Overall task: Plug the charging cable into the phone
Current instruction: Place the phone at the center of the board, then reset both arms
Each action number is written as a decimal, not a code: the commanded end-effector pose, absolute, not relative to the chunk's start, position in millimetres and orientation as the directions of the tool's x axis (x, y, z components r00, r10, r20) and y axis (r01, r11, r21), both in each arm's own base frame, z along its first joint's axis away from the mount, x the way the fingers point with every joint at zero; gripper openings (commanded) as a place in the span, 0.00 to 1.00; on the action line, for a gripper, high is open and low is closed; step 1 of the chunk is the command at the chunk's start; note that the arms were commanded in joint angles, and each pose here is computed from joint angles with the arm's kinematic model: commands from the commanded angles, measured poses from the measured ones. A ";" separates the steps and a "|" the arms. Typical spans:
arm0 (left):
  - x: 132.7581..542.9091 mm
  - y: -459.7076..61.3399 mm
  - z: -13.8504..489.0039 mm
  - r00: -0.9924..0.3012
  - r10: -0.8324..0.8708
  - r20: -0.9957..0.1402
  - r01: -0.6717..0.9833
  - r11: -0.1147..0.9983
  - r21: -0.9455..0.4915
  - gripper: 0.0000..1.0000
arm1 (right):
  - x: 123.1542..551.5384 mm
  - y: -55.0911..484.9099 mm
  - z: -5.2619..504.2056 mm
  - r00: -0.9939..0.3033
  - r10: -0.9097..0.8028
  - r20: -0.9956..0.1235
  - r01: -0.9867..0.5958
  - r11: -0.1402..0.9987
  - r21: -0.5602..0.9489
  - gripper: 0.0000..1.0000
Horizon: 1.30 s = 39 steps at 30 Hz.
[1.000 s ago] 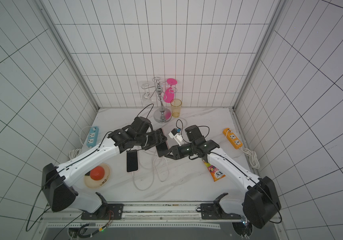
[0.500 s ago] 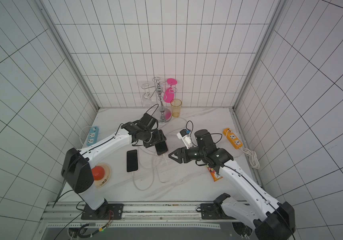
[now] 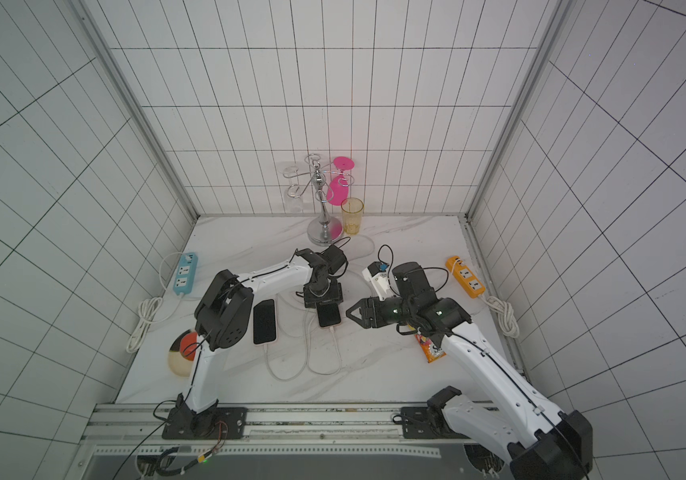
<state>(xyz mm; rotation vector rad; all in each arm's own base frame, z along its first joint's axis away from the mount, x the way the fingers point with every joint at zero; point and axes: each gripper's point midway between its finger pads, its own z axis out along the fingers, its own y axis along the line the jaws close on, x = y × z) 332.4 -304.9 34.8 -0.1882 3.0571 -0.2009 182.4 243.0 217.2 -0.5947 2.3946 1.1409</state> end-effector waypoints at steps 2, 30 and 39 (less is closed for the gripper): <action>341.1 -305.8 32.3 -0.992 -0.103 -0.071 -0.095 0.990 -0.109 0.81 | 185.3 239.4 215.3 -0.830 -0.187 -0.525 -0.522 0.591 0.616 0.58; 314.5 -63.5 259.9 -0.285 -0.158 -0.945 -0.232 0.968 -0.092 0.99 | 296.5 46.8 208.5 -0.489 0.127 -0.863 0.167 0.985 0.050 0.82; 321.3 15.6 181.1 -0.251 -0.182 -0.951 -0.348 0.933 -0.087 0.96 | 317.5 -7.2 169.7 -0.380 0.020 -0.925 0.348 0.929 -0.123 0.86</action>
